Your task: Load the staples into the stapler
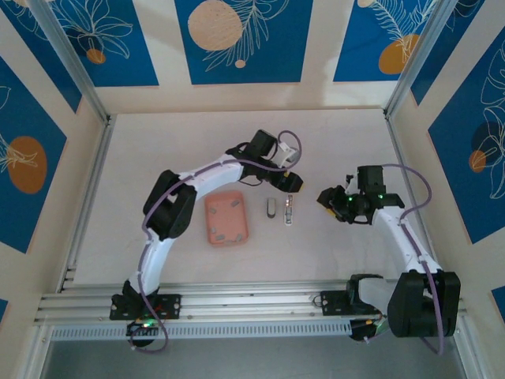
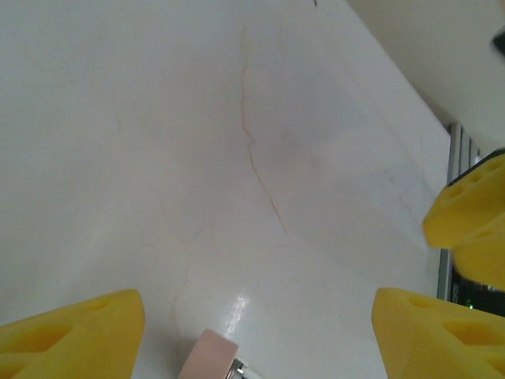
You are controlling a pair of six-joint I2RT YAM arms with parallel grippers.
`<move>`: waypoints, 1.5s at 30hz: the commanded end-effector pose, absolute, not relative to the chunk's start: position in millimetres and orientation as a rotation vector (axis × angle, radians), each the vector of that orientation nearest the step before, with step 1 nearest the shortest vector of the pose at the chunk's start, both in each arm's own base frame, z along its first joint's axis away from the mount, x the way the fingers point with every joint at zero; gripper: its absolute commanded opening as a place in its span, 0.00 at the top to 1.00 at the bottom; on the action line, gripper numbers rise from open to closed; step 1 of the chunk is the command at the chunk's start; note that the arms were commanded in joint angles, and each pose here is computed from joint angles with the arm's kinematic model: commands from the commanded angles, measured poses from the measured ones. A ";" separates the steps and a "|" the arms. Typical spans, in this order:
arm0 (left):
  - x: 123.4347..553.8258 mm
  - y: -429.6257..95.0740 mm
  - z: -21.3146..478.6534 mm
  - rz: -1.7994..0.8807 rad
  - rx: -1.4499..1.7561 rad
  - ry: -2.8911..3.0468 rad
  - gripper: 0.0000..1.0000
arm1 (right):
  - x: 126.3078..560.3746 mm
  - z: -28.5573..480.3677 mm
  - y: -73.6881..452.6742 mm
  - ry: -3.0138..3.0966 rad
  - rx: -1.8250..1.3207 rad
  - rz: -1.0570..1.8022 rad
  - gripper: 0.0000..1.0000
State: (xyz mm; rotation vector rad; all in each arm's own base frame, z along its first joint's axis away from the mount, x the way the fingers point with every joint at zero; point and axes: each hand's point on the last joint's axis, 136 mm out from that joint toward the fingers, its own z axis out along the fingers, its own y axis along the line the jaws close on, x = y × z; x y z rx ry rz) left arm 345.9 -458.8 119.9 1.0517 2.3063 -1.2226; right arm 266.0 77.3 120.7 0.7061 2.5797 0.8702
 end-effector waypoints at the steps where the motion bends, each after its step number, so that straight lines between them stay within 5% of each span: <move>1: 324.9 -463.5 110.4 -1.241 1.181 2.345 0.24 | 257.0 120.0 80.8 2.586 0.687 0.937 0.56; 23: 263.4 -459.1 119.2 -1.277 1.427 2.263 0.23 | 260.4 117.8 94.1 2.560 0.667 1.052 0.56; 38: 314.2 -386.6 156.7 -1.102 0.944 2.240 0.21 | 278.0 107.0 149.9 2.711 0.465 1.024 0.68; 45: 325.0 -347.0 157.8 -1.108 0.773 2.257 0.21 | 265.2 57.2 165.4 2.904 0.474 0.925 0.70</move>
